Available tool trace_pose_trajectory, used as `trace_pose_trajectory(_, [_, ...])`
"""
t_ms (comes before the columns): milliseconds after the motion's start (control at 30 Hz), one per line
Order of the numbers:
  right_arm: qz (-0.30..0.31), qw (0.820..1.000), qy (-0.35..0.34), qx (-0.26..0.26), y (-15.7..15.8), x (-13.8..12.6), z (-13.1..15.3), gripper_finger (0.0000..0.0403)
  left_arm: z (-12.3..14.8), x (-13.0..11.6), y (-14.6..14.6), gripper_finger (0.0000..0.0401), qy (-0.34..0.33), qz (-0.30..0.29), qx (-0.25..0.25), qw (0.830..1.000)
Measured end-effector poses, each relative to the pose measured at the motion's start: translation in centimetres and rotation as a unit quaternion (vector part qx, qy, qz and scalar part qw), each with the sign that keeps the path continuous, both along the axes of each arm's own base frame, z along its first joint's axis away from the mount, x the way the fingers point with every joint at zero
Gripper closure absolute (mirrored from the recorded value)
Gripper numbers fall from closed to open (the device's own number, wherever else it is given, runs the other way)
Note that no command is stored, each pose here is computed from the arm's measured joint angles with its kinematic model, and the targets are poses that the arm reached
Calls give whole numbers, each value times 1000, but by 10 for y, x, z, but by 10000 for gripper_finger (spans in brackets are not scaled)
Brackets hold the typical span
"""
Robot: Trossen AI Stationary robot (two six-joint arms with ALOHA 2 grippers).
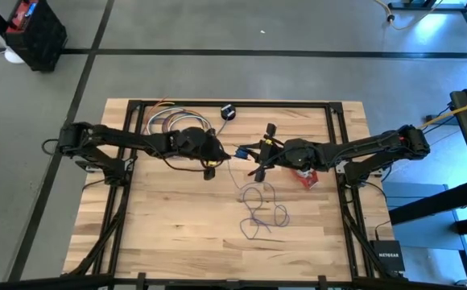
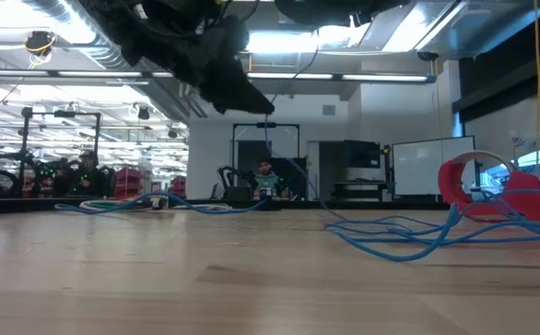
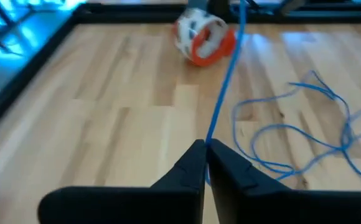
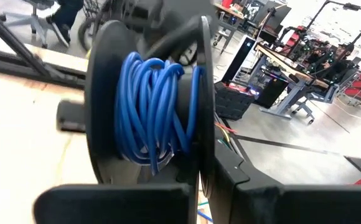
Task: Coil cords
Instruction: Coil the blue wire onto the spool
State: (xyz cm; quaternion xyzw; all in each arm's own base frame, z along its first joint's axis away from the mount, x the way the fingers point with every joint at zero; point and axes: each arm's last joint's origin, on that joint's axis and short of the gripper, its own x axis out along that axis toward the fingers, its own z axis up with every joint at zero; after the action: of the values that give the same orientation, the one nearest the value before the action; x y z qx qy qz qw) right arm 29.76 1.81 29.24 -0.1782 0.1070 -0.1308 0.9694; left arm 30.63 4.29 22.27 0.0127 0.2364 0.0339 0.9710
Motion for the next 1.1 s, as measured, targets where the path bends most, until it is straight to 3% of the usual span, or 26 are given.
trace_pose_trajectory(167, [0, 1000, 8, -2, 0, 0, -1, 384, 17, -8, -12, 398, -16, 9, 28, 999])
trace_pose_trajectory(367, [0, 1000, 7, -2, 0, 0, -1, 384, 17, -8, -22, 399, -5, 38, 95, 995])
trace_pose_trajectory(833, [2, 998, 57, -17, 0, -2, -10, 384, 33, -19, -22, 397, -25, 83, 101, 991])
trace_pose_trajectory(1100, [-47, 996, 76, -32, -4, -4, -13, 384, 43, -27, -28, 396, -35, 74, 99, 992])
